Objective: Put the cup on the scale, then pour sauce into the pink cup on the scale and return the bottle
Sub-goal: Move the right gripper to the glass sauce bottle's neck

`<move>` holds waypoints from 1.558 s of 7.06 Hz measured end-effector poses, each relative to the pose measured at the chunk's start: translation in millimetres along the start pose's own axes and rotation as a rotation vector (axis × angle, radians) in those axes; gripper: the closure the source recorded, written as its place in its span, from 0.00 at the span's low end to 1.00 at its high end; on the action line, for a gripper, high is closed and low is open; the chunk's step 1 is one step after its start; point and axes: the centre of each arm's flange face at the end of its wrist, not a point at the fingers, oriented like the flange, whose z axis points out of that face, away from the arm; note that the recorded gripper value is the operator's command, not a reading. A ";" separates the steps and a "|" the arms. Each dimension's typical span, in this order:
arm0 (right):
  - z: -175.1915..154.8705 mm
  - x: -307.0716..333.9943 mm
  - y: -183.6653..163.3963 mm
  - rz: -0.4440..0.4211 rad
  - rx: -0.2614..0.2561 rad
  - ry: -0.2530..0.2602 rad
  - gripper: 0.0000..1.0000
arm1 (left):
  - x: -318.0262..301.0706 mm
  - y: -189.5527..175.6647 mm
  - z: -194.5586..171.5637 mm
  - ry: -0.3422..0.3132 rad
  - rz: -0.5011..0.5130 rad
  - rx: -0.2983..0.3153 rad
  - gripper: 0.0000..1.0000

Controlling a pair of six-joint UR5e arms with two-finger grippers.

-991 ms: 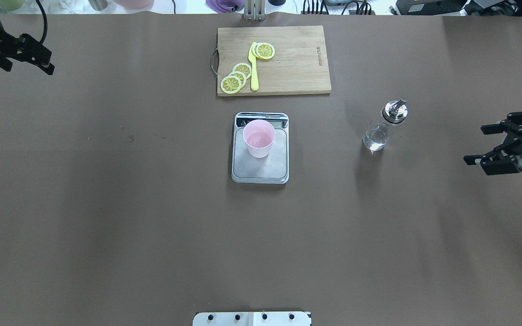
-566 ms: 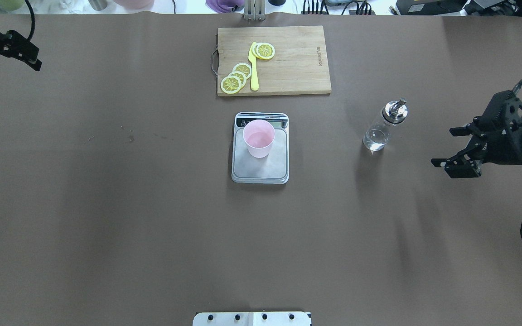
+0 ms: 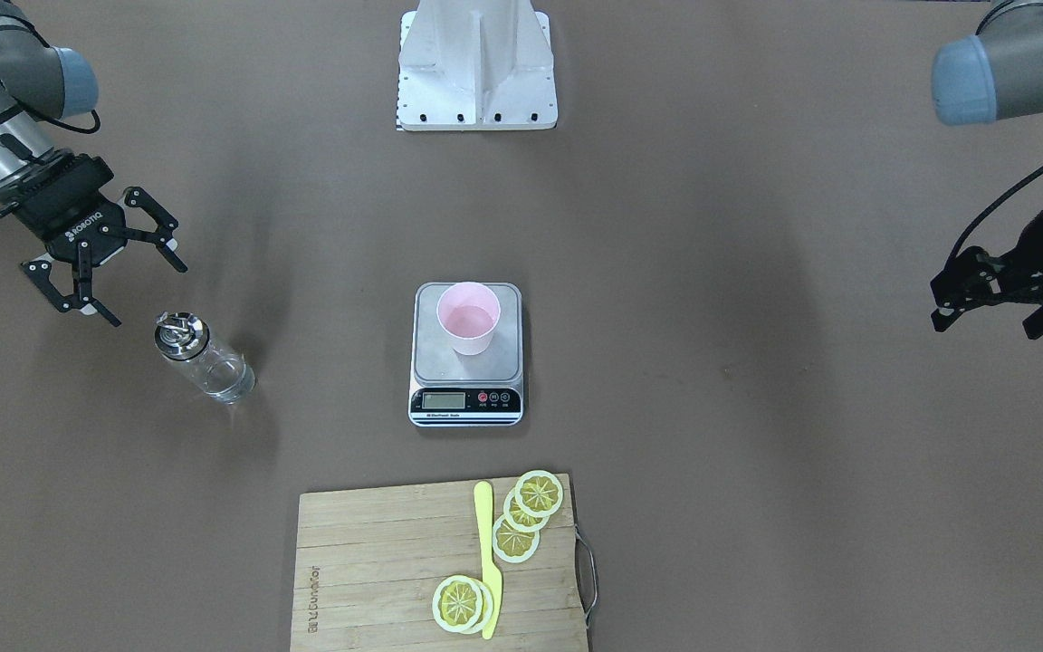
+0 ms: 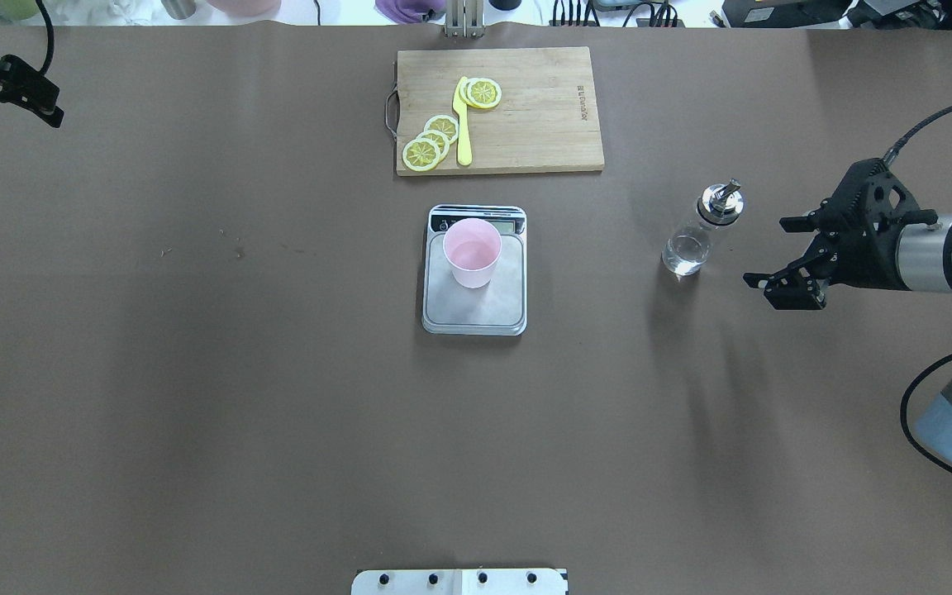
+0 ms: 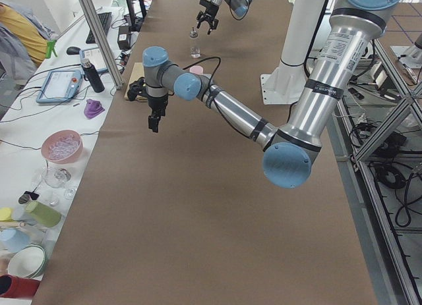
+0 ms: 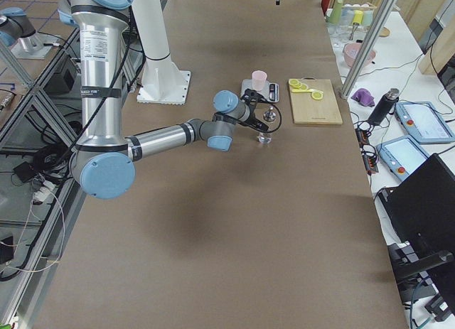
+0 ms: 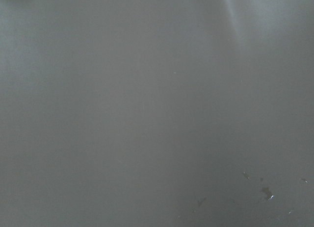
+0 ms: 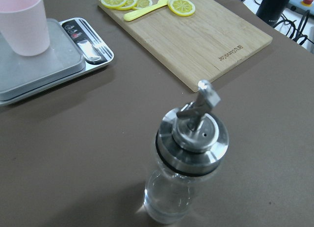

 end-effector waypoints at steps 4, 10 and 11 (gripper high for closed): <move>45.5 -9.3 15.6 0.109 0.147 -0.018 0.03 | 0.7 -3.0 -4.9 -0.005 -0.005 0.003 0.02; 87.2 -7.6 30.4 0.099 0.286 -0.007 0.08 | 1.0 -5.3 -6.6 -0.020 -0.004 0.011 0.02; 87.7 -4.7 29.5 0.102 0.295 0.014 0.08 | 0.9 -5.4 -6.9 -0.021 -0.004 0.012 0.02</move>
